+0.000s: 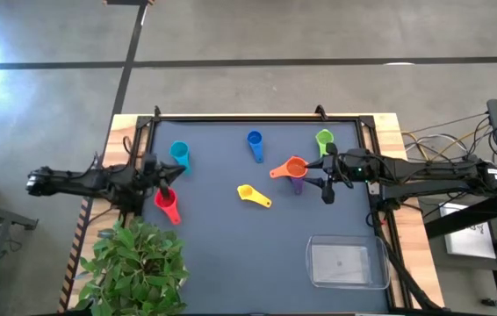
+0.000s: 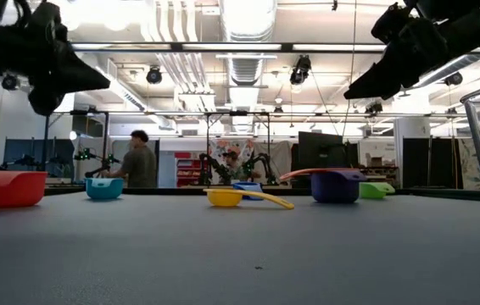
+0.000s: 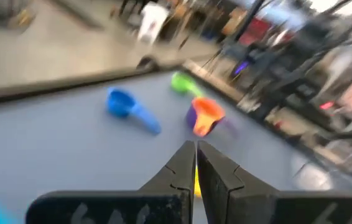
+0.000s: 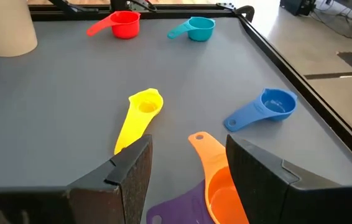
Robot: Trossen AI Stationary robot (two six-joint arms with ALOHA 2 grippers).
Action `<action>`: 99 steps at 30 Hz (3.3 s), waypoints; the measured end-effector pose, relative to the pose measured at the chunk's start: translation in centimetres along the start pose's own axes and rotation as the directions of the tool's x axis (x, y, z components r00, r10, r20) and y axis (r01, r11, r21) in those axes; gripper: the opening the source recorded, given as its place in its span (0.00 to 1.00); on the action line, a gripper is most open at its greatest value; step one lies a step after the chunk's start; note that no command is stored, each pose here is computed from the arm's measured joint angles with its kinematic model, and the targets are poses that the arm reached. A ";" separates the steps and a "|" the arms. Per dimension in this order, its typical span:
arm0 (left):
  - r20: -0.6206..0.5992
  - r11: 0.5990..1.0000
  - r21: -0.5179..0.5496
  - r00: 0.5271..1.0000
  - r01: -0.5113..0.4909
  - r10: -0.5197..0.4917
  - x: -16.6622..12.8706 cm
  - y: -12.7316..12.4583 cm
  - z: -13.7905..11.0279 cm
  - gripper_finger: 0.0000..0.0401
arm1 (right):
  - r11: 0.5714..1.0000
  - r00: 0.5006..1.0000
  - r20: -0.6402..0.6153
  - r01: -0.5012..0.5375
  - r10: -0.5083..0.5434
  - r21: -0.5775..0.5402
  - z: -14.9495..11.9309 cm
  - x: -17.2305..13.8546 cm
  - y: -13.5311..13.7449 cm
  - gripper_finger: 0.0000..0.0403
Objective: Nest measuring cups in basket
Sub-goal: Stack the red measuring cup on top of the orange measuring cup
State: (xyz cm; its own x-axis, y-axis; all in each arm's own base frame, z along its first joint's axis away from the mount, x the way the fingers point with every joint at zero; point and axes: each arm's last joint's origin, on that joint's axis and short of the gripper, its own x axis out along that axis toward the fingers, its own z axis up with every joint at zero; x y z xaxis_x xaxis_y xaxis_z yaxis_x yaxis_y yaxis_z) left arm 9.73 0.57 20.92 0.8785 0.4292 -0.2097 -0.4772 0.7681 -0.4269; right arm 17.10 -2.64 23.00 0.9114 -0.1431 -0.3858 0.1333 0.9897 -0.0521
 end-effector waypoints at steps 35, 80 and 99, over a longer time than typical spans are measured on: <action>-0.740 0.724 0.124 0.423 -0.679 0.523 4.4 -2.8 -2.1 0.52 | 0.999 1.000 0.008 -0.011 0.011 0.039 0.1 0.0 0.0 0.48; -0.727 0.898 0.355 0.527 -0.261 0.441 17.5 -13.1 1.3 0.01 | 0.998 1.000 -0.003 -0.011 0.011 0.063 -0.1 0.0 0.0 0.48; -0.678 0.840 0.542 0.600 0.018 0.425 29.6 -15.3 3.3 0.00 | 0.990 0.987 -0.136 0.103 -0.089 0.094 -1.8 0.0 -0.2 0.48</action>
State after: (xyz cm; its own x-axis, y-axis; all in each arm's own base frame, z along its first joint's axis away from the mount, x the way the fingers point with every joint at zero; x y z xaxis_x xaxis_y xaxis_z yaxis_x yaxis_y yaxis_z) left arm 42.93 3.12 24.14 0.3391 0.2617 -0.9036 -0.3971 0.9106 0.1147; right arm 16.43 -2.82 21.38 0.8342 -0.2292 -0.5015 0.2625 0.9649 -0.0043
